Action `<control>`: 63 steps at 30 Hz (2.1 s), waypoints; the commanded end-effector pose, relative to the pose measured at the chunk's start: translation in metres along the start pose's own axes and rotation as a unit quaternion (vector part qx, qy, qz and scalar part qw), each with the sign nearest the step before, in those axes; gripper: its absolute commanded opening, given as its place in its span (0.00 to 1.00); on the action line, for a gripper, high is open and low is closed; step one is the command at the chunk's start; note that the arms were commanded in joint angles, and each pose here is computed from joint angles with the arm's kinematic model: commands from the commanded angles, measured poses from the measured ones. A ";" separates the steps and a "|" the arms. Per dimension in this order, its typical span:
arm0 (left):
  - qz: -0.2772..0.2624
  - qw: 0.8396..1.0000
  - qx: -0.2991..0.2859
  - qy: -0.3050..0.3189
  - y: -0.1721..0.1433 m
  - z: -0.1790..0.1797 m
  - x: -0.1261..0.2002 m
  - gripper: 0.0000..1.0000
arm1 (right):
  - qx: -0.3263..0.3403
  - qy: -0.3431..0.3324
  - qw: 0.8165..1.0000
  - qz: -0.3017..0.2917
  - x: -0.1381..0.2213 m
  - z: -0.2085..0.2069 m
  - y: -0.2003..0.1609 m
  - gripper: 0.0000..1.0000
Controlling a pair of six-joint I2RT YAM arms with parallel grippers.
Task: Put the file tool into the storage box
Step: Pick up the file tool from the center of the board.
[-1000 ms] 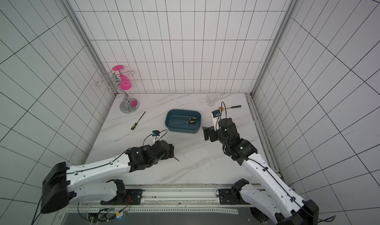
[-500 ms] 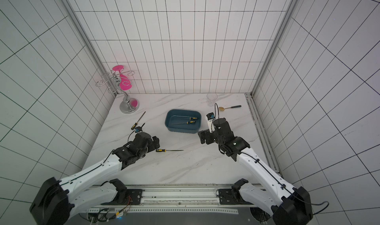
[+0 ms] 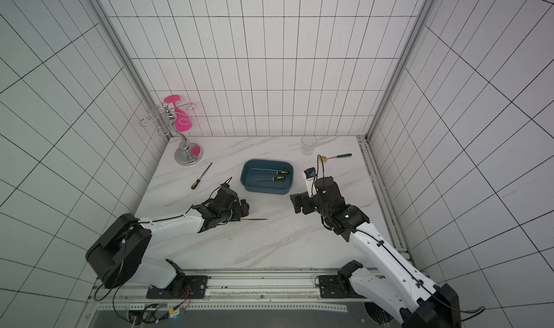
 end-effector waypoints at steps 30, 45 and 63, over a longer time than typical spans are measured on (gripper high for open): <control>0.013 0.998 -0.042 0.054 -0.043 -0.013 0.012 0.98 | -0.014 0.000 0.999 0.043 -0.015 -0.003 -0.021 0.97; -0.042 0.996 0.002 0.085 -0.009 0.009 0.044 0.98 | -0.003 0.071 0.989 0.130 -0.039 0.028 -0.041 0.93; -0.197 0.953 0.150 0.177 0.038 0.131 0.146 0.98 | 0.147 0.099 0.949 0.259 -0.116 0.125 -0.110 0.82</control>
Point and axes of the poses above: each gripper's point midway between its finger pads, its own x axis back along the fingers, its own z axis along the line the jaws close on, y = z × x, the point moved 4 cm from there along x, back along the fingers, and after that the axes turned 11 degrees about -x, right-handed, at the moved point
